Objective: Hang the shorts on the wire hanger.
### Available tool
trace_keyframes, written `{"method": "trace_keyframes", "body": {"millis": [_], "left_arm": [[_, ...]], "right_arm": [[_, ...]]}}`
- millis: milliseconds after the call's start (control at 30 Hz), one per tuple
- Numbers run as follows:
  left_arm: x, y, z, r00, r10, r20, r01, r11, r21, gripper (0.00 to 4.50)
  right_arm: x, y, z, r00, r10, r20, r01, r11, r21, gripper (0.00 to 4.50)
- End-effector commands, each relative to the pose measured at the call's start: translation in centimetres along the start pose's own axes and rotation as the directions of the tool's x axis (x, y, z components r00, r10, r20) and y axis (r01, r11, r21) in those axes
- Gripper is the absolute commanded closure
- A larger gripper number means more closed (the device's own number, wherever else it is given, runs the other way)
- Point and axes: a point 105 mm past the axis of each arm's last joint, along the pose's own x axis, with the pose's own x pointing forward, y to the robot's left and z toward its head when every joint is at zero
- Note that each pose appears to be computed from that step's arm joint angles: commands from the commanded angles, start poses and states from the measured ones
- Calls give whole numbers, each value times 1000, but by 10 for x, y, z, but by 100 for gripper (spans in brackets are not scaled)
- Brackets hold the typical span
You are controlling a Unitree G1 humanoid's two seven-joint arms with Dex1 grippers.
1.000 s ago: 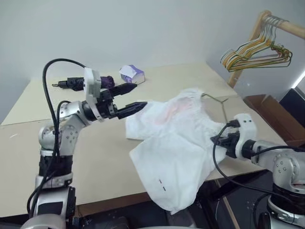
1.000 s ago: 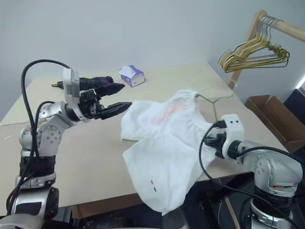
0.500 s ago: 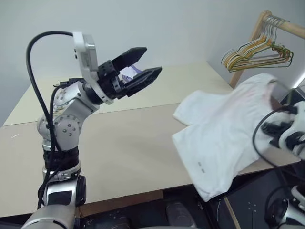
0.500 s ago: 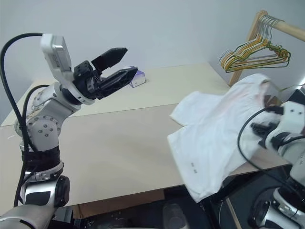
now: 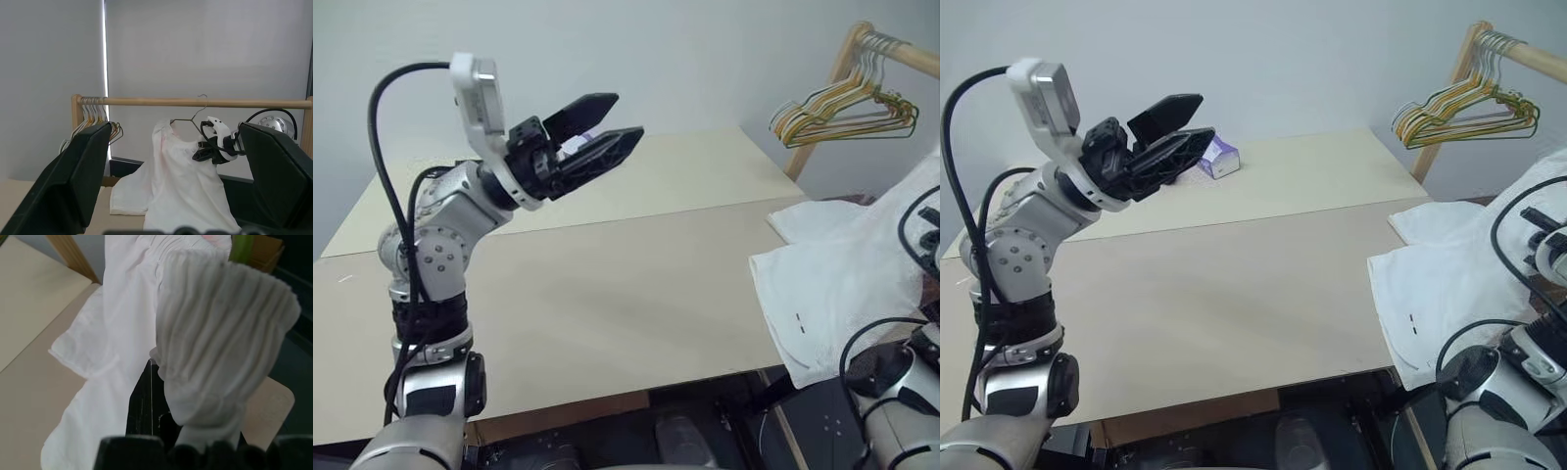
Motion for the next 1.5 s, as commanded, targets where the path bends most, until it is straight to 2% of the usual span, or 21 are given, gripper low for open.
{"method": "trace_keyframes", "body": {"millis": [33, 300, 467, 633, 767, 867, 1033, 1100, 1200, 1333, 1500], "left_arm": [[3, -5, 10, 1000, -25, 16, 24, 999, 39, 1], [3, -6, 7, 999, -32, 9, 31, 998, 46, 1], [1, -7, 6, 999, -33, 3, 33, 998, 53, 1], [1, -9, 4, 999, -41, -8, 41, 997, 59, 1], [1, -9, 3, 999, -46, -14, 47, 997, 64, 0], [2, -9, 3, 999, -48, -16, 49, 997, 65, 0], [2, -9, 3, 999, -49, -18, 50, 996, 68, 0], [2, -9, 3, 999, -49, -18, 50, 996, 69, 0], [1, -9, 3, 999, -49, -18, 50, 996, 70, 0], [1, -9, 4, 999, -50, -15, 51, 996, 74, 0], [0, -8, 2, 999, -50, -17, 51, 995, 84, 0]], "right_arm": [[-11, -6, 23, 997, -40, 62, 37, 998, 45, 450], [-7, -26, 34, 992, -125, 27, 118, 976, 183, 450], [-1, -26, 22, 993, -102, -54, 113, 961, 254, 450], [3, -24, 12, 991, -107, -76, 122, 964, 235, 450], [1, -18, 11, 993, -114, -41, 120, 977, 179, 339], [-1, -17, 14, 990, -142, -4, 141, 980, 142, 232], [-5, -20, 24, 968, -222, 115, 221, 975, 27, 52], [-7, -22, 28, 951, -259, 171, 263, 965, -3, 3], [-12, -22, 38, 906, -301, 298, 327, 944, -41, 3], [-22, -14, 51, 810, -292, 508, 401, 908, -118, 3], [-29, -6, 56, 714, -250, 654, 437, 889, -138, 3]]}}
